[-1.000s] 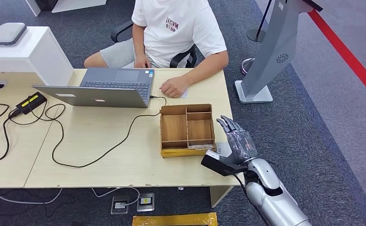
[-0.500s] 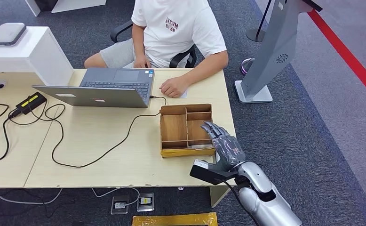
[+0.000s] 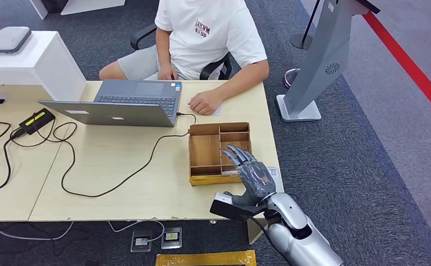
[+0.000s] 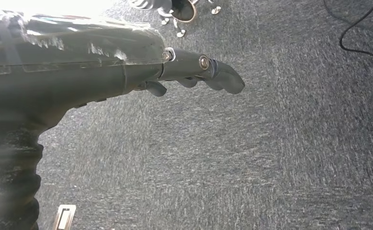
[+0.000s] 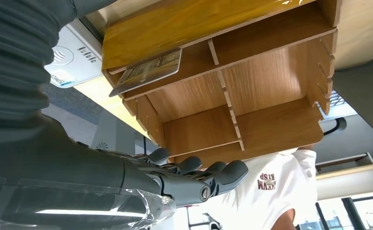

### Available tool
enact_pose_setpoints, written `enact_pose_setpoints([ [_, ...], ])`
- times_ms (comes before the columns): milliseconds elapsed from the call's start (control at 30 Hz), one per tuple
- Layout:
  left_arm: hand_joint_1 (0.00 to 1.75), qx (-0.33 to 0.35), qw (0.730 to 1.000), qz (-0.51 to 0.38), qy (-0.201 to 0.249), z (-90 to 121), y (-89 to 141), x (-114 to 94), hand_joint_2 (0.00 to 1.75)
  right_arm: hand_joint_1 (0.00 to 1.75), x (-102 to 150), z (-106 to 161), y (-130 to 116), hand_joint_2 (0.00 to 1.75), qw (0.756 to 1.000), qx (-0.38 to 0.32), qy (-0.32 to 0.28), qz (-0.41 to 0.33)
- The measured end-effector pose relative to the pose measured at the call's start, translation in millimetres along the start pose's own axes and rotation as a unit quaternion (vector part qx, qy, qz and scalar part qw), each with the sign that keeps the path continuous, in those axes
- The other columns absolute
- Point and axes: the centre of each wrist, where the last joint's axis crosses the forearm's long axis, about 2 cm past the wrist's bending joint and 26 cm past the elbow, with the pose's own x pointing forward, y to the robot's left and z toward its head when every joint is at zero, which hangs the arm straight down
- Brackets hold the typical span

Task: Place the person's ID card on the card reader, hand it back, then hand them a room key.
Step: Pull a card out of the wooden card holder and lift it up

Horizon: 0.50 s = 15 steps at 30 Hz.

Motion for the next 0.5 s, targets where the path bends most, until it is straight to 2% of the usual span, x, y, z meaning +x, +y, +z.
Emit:
enact_pose_setpoints([
  [500, 0.0, -0.001, 1.0, -0.003, -0.002, 0.2, -0.7, 0.6, 1.75, 0.0, -10.5, -5.0, 10.9, 1.75, 1.0, -0.004, 0.019, 0.015],
])
